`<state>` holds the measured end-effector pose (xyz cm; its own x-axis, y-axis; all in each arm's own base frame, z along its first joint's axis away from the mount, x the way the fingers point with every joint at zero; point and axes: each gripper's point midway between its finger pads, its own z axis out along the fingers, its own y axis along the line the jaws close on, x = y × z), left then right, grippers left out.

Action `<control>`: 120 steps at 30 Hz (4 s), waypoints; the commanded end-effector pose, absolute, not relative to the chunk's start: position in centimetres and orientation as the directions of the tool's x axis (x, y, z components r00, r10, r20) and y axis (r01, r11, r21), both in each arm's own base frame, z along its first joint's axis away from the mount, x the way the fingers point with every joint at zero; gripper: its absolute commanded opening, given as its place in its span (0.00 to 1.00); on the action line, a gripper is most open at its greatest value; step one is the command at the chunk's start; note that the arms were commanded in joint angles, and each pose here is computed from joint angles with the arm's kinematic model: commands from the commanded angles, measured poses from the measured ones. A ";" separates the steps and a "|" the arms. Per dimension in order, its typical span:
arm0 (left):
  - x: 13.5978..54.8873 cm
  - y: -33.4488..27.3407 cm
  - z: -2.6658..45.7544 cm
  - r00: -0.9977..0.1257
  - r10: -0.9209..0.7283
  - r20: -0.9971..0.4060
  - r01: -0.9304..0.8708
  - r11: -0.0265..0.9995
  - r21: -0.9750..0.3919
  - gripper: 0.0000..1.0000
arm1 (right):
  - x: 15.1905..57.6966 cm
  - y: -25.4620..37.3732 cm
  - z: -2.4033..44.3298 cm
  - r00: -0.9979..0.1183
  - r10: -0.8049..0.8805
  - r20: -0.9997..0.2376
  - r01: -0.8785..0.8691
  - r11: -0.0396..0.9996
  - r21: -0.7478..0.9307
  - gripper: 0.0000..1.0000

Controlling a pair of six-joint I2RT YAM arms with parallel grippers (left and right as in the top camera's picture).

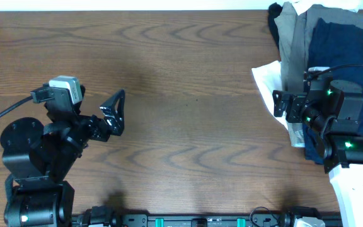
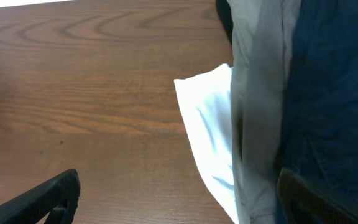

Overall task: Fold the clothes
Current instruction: 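Raise the left arm and move the right gripper toward the clothes pile, then grasp the navy shorts on top of the pile with the right gripper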

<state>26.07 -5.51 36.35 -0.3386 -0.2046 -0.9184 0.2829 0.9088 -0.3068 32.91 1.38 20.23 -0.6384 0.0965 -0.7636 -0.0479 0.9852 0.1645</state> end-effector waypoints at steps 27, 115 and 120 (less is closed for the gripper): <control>30.6 -11.6 34.9 -0.412 -0.121 -0.903 0.470 0.821 -0.324 0.98 | 34.6 -12.2 12.9 -0.682 0.474 -0.557 0.475 0.866 0.155 0.78; 32.7 -16.8 22.6 -0.599 0.230 -0.767 0.274 0.959 0.074 0.98 | 42.3 -3.7 14.1 -0.845 0.226 -0.485 0.276 0.961 -0.033 0.86; 32.7 -16.8 22.6 -0.600 0.231 -0.766 0.274 0.959 0.074 0.98 | 42.1 -5.5 10.5 -0.884 0.227 -0.408 0.287 0.954 -0.091 0.96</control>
<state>32.51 -16.78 21.22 -0.6241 0.2357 -0.7449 0.2768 0.9583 0.0713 42.13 -4.60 12.72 -0.8549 0.2491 -0.4551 0.2961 0.9546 -0.0338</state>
